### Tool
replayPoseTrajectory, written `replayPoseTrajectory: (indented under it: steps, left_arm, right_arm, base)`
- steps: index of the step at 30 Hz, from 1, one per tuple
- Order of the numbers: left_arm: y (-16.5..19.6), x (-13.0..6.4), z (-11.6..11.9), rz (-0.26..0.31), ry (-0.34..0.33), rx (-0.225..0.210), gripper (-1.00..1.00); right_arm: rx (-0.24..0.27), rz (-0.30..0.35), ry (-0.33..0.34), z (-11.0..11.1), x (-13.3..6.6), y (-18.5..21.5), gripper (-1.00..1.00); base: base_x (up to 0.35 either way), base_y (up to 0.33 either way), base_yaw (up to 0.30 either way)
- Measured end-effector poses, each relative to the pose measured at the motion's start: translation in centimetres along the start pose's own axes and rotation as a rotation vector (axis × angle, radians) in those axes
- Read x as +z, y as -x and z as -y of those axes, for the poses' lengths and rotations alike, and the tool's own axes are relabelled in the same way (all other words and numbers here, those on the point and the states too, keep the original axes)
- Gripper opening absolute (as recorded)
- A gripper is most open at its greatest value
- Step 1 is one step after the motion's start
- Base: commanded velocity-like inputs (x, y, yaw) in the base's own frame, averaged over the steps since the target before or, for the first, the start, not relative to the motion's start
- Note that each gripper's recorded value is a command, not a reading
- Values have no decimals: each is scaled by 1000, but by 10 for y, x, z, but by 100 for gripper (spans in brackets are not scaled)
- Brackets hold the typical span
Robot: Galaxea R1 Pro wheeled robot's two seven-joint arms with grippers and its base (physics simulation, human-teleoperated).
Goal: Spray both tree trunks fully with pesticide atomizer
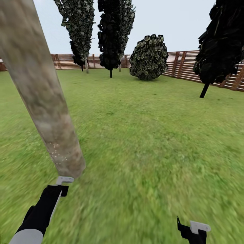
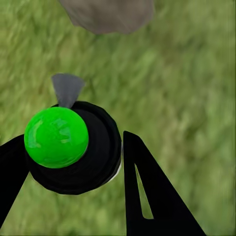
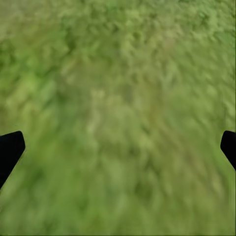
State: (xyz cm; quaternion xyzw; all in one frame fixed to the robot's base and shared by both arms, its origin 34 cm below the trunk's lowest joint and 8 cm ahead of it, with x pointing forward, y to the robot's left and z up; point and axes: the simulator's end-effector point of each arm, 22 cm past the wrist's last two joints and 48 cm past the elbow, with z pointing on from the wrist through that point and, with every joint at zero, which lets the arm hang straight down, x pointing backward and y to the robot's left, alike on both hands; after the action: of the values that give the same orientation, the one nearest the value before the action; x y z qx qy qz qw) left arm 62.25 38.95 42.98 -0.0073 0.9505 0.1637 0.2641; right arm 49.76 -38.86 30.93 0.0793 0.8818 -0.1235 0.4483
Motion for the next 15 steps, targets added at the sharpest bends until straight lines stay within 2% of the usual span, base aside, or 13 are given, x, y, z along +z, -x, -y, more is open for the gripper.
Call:
replayPoseTrajectory:
  steps: [6,15]
  left_arm:
    - [1,-1,7,1,-9,-6,-100]
    - [1,-2,10,1,-13,-7,-100]
  right_arm:
    - [0,0,0,0,0,0,100]
    - [0,0,0,0,0,0,100]
  base:
    - [184,-205,276]
    - [10,-263,276]
